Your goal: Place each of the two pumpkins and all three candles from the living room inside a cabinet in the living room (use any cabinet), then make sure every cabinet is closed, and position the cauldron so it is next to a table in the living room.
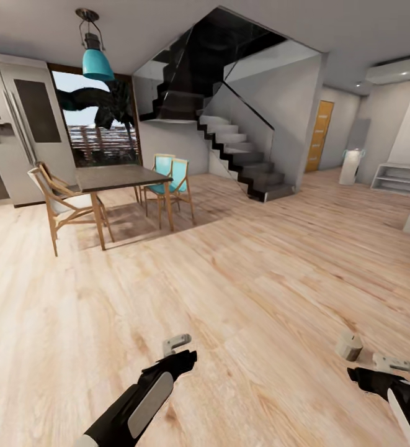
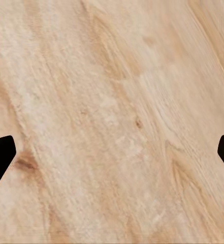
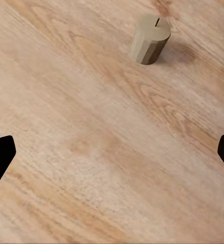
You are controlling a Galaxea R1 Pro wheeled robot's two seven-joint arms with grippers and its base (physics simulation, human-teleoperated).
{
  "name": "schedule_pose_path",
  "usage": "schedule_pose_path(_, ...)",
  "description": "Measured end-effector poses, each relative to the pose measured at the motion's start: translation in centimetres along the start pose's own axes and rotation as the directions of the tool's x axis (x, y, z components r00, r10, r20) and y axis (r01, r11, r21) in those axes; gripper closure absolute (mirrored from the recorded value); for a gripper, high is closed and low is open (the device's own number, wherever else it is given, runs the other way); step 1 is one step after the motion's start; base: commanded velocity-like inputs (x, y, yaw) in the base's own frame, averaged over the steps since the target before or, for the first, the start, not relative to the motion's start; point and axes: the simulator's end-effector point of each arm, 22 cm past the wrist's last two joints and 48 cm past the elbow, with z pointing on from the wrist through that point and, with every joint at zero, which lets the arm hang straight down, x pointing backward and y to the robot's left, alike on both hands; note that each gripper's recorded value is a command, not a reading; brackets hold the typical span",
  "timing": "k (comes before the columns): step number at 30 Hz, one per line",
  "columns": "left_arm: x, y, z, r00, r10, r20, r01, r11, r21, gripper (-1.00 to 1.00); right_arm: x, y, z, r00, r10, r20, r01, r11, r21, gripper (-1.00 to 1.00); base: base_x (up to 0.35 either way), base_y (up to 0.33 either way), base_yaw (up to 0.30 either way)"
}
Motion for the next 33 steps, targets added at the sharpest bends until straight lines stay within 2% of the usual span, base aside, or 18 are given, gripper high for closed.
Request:
schedule_pose_path(2,-0.5,0.9,0.0,1.000,-0.025,0.007,0.025,1.000,-0.010,-1.00,-0.4,0.5,0.3,1.000,0.001,-0.004,-0.001,1.000,0.000,-1.00,0.334,-0.085,-0.232)
schedule_pose_path(5,-1.1,2.7,0.0,0.997,-0.073,0.014,0.073,0.997,-0.031,-1.00,-1.5,2.4,0.6,1.000,0.022,-0.019,-0.022,1.000,0.006,-1.00,0.334,-0.056,-0.232)
schedule_pose_path(8,-1.3,4.1,0.1,0.993,-0.116,0.013,0.116,0.992,-0.043,-1.00,-2.6,4.3,0.5,0.997,0.042,-0.065,-0.039,0.998,0.043,-1.00,0.335,-0.025,-0.178)
schedule_pose_path(10,-1.3,4.5,0.2,0.991,-0.135,0.012,0.135,0.990,-0.032,-1.00,-3.7,6.0,0.3,0.996,0.037,-0.081,-0.032,0.997,0.068,-1.00,0.336,-0.010,-0.079)
schedule_pose_path(13,-1.2,4.8,0.3,0.989,-0.149,0.010,0.149,0.989,-0.012,-1.00,-5.1,7.9,0.0,0.996,0.033,-0.082,-0.027,0.997,0.071,-1.00,0.337,-0.005,-0.035)
schedule_pose_path(17,-0.8,6.0,0.4,0.988,-0.154,0.007,0.154,0.988,-0.004,-1.00,-8.9,11.5,-0.5,0.998,0.036,-0.051,-0.034,0.999,0.031,-1.00,0.338,-0.002,-0.013)
schedule_pose_path(20,-0.7,6.4,0.4,0.986,-0.164,0.003,0.164,0.986,-0.002,-1.00,-10.6,12.8,-0.7,0.999,0.030,-0.026,-0.029,0.999,0.016,-1.00,0.339,0.002,-0.005)
schedule_pose_path(21,-0.6,6.5,0.4,0.985,-0.170,0.001,0.170,0.985,-0.001,-1.00,-11.2,13.2,-0.7,1.000,0.028,-0.010,-0.028,1.000,0.013,-1.00,0.339,0.042,-0.021)
schedule_pose_path(23,-0.5,7.2,0.4,0.982,-0.189,-0.005,0.189,0.982,0.000,-1.00,-12.9,14.5,-0.9,0.998,0.023,0.064,-0.023,1.000,-0.001,-1.00,0.339,0.078,-0.107)
schedule_pose_path(24,-0.6,7.5,0.3,0.978,-0.209,-0.010,0.209,0.978,0.015,-1.00,-13.8,17.2,-1.4,0.993,-0.002,0.116,0.006,0.999,-0.033,-1.00,0.339,0.103,-0.185)
schedule_pose_path(25,-0.6,7.6,0.3,0.976,-0.217,-0.012,0.217,0.976,0.022,-1.00,-14.0,18.3,-1.6,0.992,-0.019,0.126,0.025,0.999,-0.043,-1.00,0.339,0.109,-0.203)
schedule_pose_path(27,-0.6,7.7,0.3,0.973,-0.229,-0.015,0.229,0.973,0.033,-1.00,-13.6,20.3,-2.0,0.991,-0.060,0.120,0.068,0.996,-0.065,-1.00,0.340,0.122,-0.242)
schedule_pose_path(28,-0.7,8.0,0.3,0.972,-0.234,-0.015,0.235,0.971,0.036,-1.00,-12.6,21.4,-2.1,0.992,-0.091,0.083,0.098,0.992,-0.078,-1.00,0.340,0.128,-0.262)
schedule_pose_path(33,-0.7,8.0,0.3,0.971,-0.237,-0.017,0.237,0.971,0.041,-1.00,-10.6,22.2,-2.0,0.991,-0.133,0.009,0.133,0.988,-0.080,-1.00,0.340,0.105,-0.271)
